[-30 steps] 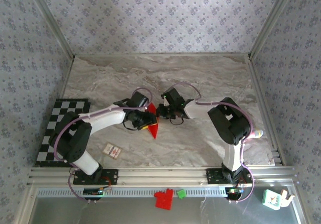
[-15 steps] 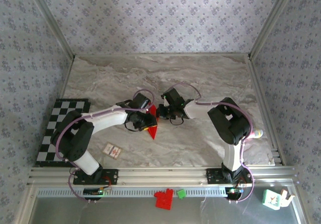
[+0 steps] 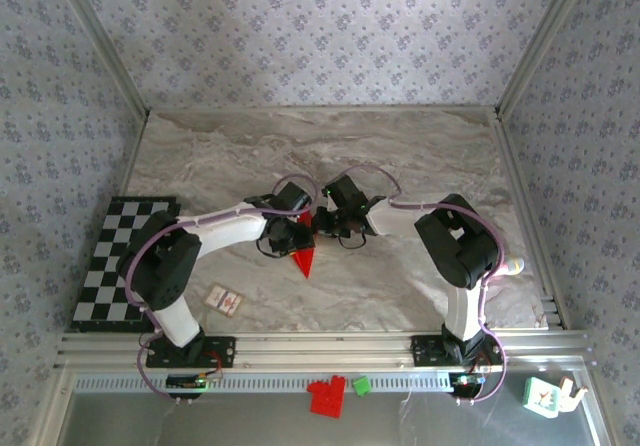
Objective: Fold a paper plane with a square sheet of paper (pick it up from the middle)
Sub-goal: Move the paper plane to the top-center of the table.
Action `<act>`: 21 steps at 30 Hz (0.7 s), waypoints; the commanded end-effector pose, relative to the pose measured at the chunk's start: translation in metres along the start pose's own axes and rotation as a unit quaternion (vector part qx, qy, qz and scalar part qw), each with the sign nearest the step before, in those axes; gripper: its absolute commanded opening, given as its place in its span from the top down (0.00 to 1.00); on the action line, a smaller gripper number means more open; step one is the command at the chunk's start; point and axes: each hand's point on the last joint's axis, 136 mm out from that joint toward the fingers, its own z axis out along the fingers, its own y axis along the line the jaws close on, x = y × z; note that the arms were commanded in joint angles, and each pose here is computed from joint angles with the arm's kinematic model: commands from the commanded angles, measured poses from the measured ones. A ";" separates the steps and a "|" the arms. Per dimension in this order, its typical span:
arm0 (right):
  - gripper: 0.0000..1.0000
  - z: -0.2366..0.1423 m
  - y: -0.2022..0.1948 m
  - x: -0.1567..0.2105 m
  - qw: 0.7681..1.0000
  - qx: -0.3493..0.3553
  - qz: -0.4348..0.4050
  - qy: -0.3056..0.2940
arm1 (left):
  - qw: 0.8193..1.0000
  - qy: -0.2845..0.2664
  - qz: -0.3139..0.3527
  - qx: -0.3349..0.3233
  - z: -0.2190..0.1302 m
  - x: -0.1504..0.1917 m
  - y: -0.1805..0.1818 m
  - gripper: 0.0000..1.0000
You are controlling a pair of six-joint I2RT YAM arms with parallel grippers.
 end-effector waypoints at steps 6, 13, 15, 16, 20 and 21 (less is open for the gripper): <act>0.80 -0.020 0.023 -0.009 1.000 -0.025 0.010 -0.011 | 0.999 -0.013 0.010 -0.032 -0.002 -0.004 0.006 0.73; 0.51 -0.047 -0.005 -0.020 0.997 0.030 0.025 -0.062 | 0.999 -0.023 0.019 -0.041 -0.007 -0.009 0.007 0.85; 0.44 -0.060 -0.017 -0.025 0.995 0.049 0.029 -0.085 | 0.998 -0.026 0.026 -0.043 -0.008 -0.011 0.006 0.88; 0.41 -0.067 -0.023 -0.027 0.993 0.058 0.032 -0.096 | 0.998 -0.028 0.031 -0.041 -0.010 -0.013 0.004 0.89; 0.30 -0.097 -0.048 -0.035 0.983 0.095 0.043 -0.148 | 0.997 -0.042 0.057 -0.042 -0.017 -0.025 -0.004 0.91; 0.27 -0.105 -0.055 -0.037 0.980 0.107 0.045 -0.162 | 0.996 -0.046 0.067 -0.041 -0.020 -0.030 -0.006 0.91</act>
